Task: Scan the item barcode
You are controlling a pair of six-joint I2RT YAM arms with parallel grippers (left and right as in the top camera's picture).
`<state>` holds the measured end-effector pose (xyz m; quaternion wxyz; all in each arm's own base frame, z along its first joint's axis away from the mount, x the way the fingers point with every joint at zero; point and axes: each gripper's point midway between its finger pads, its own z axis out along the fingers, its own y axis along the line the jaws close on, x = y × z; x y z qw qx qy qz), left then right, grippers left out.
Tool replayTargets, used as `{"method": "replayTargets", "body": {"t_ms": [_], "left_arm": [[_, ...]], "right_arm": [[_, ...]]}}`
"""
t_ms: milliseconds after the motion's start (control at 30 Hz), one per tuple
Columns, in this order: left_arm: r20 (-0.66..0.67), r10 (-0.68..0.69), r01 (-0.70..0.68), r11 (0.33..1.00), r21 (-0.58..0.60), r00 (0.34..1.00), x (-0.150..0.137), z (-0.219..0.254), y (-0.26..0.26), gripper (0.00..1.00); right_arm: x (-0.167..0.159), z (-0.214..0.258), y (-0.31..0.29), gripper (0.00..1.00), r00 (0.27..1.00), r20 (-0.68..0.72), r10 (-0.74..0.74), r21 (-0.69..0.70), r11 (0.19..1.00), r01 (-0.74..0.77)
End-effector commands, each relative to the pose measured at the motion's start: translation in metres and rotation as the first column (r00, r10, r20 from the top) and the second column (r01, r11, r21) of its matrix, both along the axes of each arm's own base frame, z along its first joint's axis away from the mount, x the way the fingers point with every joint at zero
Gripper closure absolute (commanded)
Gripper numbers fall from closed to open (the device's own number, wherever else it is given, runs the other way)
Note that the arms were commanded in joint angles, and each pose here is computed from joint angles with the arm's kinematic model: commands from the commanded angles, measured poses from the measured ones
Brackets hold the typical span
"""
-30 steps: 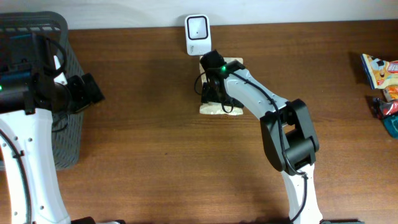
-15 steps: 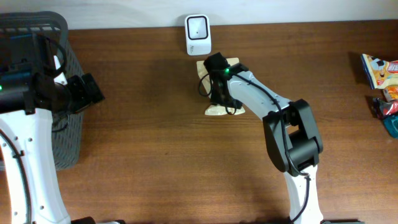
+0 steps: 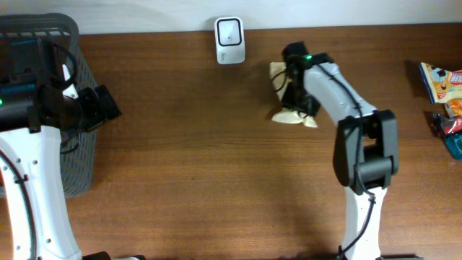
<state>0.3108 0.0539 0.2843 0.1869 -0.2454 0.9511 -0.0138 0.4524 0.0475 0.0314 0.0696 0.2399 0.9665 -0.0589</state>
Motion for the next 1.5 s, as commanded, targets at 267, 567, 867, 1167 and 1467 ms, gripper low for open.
{"method": "replayTargets", "body": {"t_ms": [267,567,867,1167,1467], "left_arm": [[0.002,0.01,-0.01,1.0,-0.01,1.0,-0.001,0.0,0.0,0.01],[0.002,0.01,-0.01,1.0,-0.01,1.0,-0.001,0.0,0.0,0.01],[0.002,0.01,-0.01,1.0,-0.01,1.0,-0.001,0.0,0.0,0.01],[0.002,0.01,-0.01,1.0,-0.01,1.0,-0.001,0.0,0.0,0.01],[0.002,0.01,-0.01,1.0,-0.01,1.0,-0.001,0.0,0.0,0.01]], "right_arm": [[-0.012,0.099,-0.225,0.51,0.86,0.233,-0.454,0.021,0.887,0.462],[-0.058,0.103,-0.329,0.47,0.72,0.275,-0.637,0.028,0.754,0.657],[-0.096,0.107,-0.388,0.22,0.631,0.31,-0.711,0.012,0.667,0.745],[-0.09,0.133,-0.355,0.09,0.725,0.297,-0.622,0.137,0.779,0.612],[-0.055,0.092,-0.231,0.67,0.956,0.153,-0.25,0.263,0.943,0.204]]}}
